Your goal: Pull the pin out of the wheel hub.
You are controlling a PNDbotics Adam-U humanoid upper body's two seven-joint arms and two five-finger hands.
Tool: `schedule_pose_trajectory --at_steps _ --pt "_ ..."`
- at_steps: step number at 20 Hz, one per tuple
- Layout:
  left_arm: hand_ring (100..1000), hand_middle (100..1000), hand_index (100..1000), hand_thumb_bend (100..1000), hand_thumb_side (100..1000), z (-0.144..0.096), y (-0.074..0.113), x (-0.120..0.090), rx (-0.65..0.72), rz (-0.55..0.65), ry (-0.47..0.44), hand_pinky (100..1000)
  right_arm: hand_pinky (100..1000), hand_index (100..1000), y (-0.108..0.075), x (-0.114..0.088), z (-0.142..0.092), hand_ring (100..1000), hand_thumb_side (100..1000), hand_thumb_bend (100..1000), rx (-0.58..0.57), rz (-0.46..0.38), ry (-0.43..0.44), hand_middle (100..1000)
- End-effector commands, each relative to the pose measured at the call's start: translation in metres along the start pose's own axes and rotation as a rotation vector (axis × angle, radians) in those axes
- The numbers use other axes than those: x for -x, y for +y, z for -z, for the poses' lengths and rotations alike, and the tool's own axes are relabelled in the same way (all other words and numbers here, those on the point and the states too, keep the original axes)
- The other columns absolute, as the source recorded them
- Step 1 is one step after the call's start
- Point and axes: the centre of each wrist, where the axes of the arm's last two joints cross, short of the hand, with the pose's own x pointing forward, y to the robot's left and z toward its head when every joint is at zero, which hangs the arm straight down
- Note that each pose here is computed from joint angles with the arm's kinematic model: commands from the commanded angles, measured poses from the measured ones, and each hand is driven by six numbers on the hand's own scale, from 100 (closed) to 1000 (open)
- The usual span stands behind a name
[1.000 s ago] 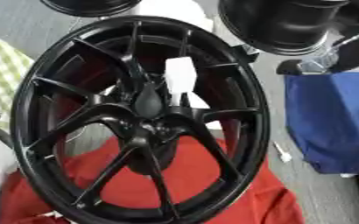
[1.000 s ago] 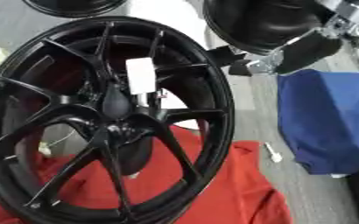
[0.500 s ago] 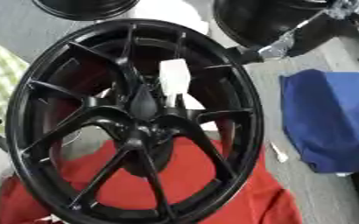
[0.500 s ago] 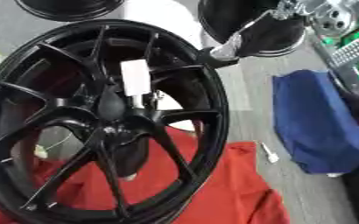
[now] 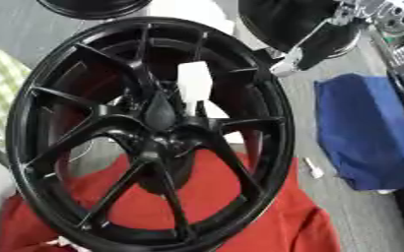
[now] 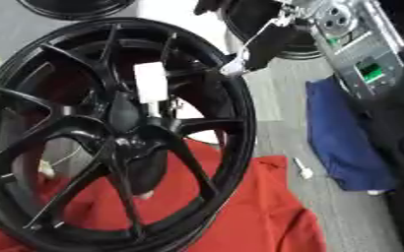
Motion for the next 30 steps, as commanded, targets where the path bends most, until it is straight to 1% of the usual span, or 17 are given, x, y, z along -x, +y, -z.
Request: schedule_pose_trajectory --at_steps 1,4,9,13,15,19,22,23,24,30 --pt "523 481 746 100 917 0.005 -0.001 -0.007 0.009 -0.009 -0.024 670 707 826 -0.007 -0.008 -0.003 848 245 709 0.023 0.043 -0.014 762" --pt "520 482 746 100 918 0.005 -0.003 -0.008 0.013 -0.013 -0.025 670 716 829 -0.008 -0.011 -0.004 849 247 711 0.056 0.088 -0.004 768" --pt "520 480 744 100 921 0.006 -0.008 -0.01 0.024 -0.022 -0.028 668 720 810 -0.001 -0.024 0.0 832 246 696 0.061 0.105 0.034 752" --pt "520 480 745 100 925 0.006 -0.013 -0.012 0.035 -0.03 -0.031 668 724 784 0.0 -0.032 0.001 809 235 679 0.099 0.083 0.097 730" --pt "520 480 744 100 926 0.006 -0.015 -0.012 0.04 -0.034 -0.031 668 724 779 0.003 -0.037 0.003 802 231 673 0.098 0.063 0.114 724" --pt "520 480 744 100 927 0.006 -0.017 -0.012 0.045 -0.037 -0.031 668 718 772 0.006 -0.042 0.004 796 232 664 0.07 0.035 0.128 717" --pt "520 480 745 100 928 0.006 -0.018 -0.013 0.049 -0.041 -0.031 668 716 771 0.007 -0.045 0.005 795 232 658 0.048 0.043 0.134 715" --pt "520 480 745 100 928 0.006 -0.019 -0.013 0.051 -0.042 -0.031 668 716 769 0.007 -0.045 0.006 793 225 681 0.044 0.043 0.139 713" --pt "520 480 744 100 928 0.007 -0.02 -0.013 0.053 -0.044 -0.031 668 715 769 0.008 -0.046 0.006 793 229 655 0.039 0.044 0.143 713" --pt "520 480 744 100 930 0.007 -0.023 -0.015 0.058 -0.048 -0.034 668 716 765 0.009 -0.048 0.007 789 219 648 0.02 0.043 0.142 707"
